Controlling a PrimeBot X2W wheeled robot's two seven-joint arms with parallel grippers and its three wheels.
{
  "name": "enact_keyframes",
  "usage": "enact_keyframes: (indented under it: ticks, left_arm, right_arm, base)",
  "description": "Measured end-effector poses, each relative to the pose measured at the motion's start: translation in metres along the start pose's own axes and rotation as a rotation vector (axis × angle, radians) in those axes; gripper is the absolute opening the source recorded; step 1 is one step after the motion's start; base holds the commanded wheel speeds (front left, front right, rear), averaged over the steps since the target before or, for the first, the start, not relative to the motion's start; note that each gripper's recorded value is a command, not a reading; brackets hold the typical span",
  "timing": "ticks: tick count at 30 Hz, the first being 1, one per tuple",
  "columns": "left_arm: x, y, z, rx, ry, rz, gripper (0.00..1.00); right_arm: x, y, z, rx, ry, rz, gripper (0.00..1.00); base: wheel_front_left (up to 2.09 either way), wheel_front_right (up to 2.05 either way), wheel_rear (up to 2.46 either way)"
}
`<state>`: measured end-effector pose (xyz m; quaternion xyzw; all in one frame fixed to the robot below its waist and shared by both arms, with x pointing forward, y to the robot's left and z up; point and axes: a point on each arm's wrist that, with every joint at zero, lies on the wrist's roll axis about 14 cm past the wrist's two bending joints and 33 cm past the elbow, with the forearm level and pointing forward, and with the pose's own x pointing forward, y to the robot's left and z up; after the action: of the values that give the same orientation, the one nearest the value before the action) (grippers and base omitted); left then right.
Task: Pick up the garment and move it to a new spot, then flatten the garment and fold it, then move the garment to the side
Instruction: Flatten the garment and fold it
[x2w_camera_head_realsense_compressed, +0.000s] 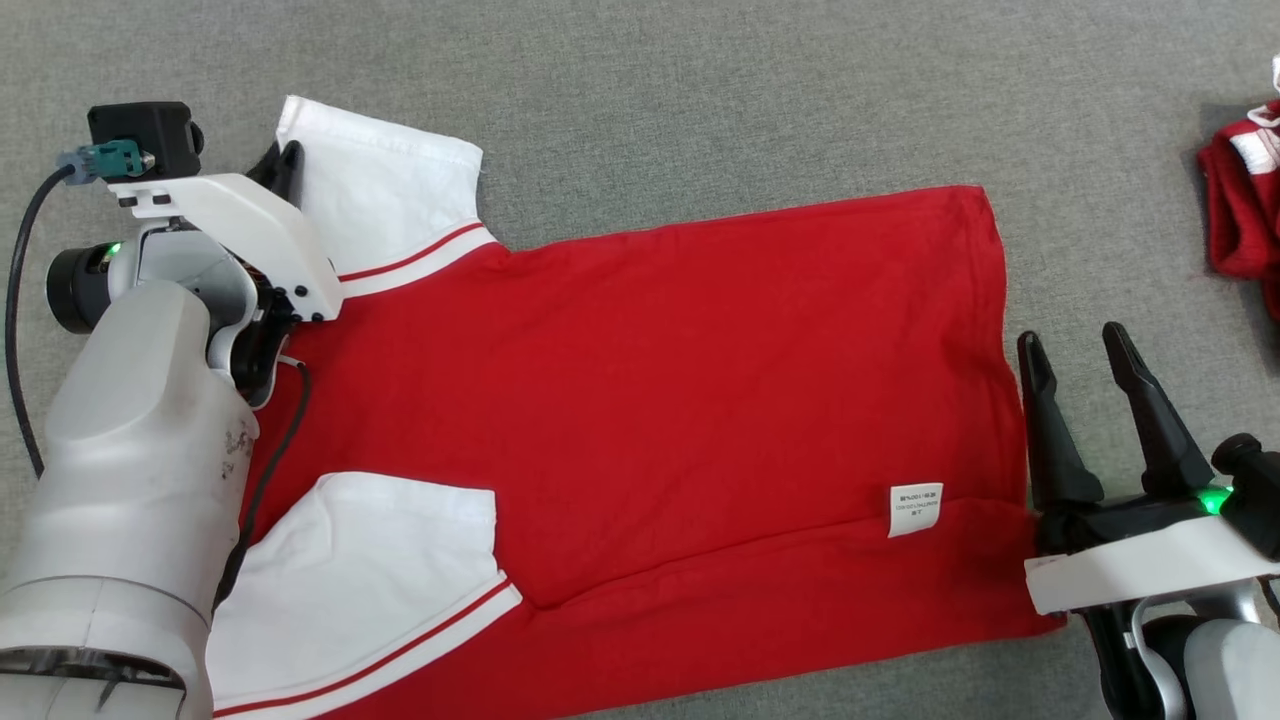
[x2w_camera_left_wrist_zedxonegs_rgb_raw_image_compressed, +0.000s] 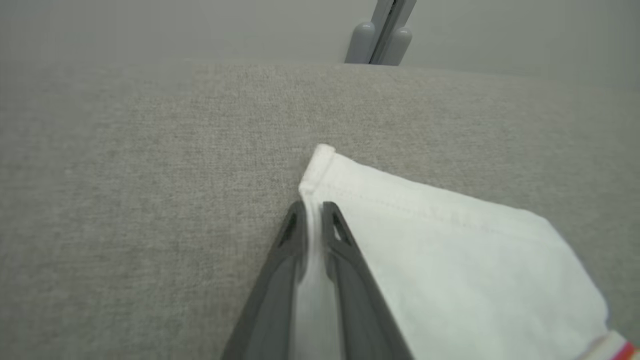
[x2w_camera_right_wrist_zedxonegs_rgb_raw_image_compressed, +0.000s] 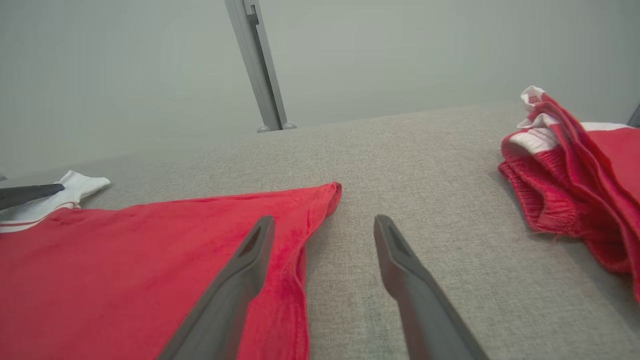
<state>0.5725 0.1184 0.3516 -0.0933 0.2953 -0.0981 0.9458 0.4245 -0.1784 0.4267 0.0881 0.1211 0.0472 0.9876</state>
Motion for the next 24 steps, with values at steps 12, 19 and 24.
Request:
enact_keyframes:
  ticks: [12,19,24]
  left_arm:
    - [-0.003,-0.003,0.03,0.019,-0.156,-0.01,0.0]
    - [-0.007,-0.005,0.033,0.013,-0.198,-0.022,0.0]
    - [-0.012,-0.003,0.038,0.005,-0.23,-0.027,0.0]
  right_arm:
    - [0.043,-0.027,0.025,-0.042,-0.047,-0.006,1.0]
    - [0.079,-0.018,0.006,-0.061,0.084,0.064,1.0]
    - [0.09,-0.019,-0.035,-0.042,0.274,0.076,0.4]
  base:
    - [0.0,0.0,0.0]
    - [0.0,0.0,0.0]
    - [0.0,0.0,0.0]
